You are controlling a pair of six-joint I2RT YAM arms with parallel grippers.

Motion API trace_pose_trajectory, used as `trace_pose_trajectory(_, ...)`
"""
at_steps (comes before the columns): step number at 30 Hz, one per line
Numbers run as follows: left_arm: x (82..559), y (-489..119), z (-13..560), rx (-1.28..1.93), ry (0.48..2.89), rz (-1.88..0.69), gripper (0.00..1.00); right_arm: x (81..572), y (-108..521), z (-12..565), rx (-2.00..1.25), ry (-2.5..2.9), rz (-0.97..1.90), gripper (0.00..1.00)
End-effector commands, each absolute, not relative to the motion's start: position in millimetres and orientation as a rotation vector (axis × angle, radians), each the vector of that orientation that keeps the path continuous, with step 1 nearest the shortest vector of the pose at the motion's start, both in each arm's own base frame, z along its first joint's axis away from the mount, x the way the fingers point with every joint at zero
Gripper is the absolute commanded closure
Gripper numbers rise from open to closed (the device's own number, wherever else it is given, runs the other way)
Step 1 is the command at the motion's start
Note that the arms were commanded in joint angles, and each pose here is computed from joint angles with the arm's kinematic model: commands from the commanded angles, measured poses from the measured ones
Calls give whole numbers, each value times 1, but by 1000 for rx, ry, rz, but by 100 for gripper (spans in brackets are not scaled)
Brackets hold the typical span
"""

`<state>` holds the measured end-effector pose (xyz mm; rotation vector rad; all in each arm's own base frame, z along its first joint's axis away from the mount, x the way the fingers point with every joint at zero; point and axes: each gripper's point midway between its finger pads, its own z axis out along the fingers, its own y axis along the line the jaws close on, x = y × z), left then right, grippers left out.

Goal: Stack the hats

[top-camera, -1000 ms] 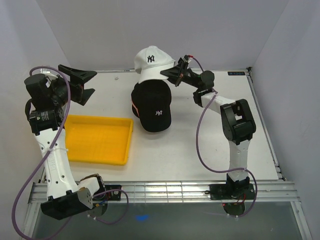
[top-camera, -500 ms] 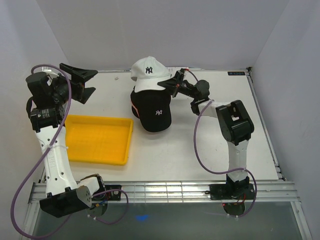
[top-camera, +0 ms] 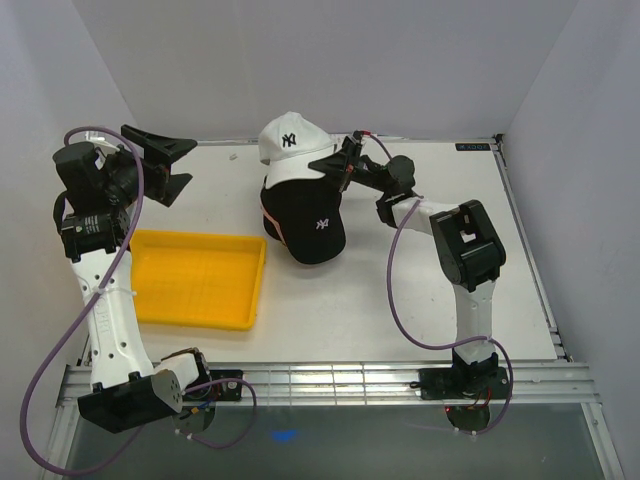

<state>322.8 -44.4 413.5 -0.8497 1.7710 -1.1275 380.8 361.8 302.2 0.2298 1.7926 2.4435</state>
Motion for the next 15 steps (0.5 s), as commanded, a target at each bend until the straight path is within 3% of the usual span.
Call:
trace_pose_trajectory(1,318,-48,434,-775,1736,-1121,7,302,323,397,-275,1393,2690,92)
trace_pose_trajectory(15,319,-48,434,-768,1740,-1119,7,301,325,419,-392,1355,2656,92)
